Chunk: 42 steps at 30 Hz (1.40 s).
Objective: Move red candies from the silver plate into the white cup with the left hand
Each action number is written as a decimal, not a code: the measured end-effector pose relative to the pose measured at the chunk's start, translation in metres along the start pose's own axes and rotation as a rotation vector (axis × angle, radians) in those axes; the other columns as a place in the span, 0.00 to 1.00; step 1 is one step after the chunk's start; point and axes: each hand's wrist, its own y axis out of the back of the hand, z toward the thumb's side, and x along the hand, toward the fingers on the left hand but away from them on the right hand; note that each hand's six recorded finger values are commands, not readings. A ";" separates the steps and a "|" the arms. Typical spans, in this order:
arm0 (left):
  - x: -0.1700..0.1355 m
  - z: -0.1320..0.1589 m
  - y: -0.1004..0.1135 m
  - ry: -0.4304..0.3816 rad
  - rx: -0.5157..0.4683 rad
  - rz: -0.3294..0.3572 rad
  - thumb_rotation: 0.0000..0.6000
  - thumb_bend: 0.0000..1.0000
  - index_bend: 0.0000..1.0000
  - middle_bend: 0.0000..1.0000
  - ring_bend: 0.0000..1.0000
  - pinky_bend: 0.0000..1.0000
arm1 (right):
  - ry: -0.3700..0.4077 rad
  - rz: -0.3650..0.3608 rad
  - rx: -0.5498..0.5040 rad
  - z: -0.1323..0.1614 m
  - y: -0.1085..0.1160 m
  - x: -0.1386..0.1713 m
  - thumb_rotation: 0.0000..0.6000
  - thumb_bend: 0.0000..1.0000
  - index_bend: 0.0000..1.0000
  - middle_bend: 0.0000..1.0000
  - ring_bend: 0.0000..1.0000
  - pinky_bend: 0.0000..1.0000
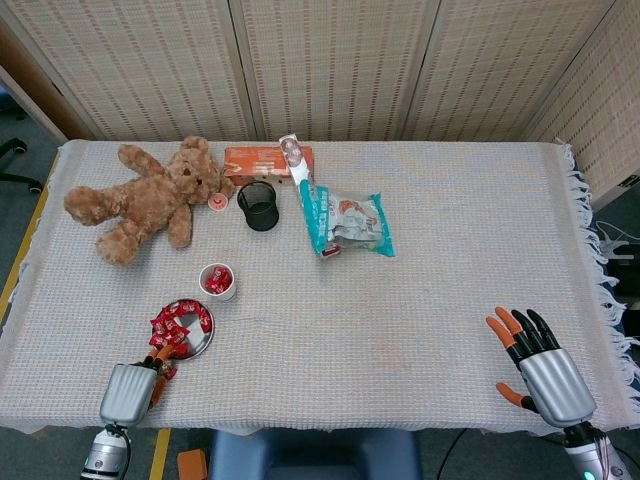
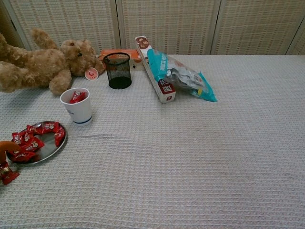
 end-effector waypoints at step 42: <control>-0.002 -0.002 0.007 -0.011 0.079 0.054 1.00 0.38 0.49 0.61 0.76 1.00 | -0.007 0.002 0.002 -0.001 -0.001 -0.001 1.00 0.07 0.00 0.00 0.00 0.00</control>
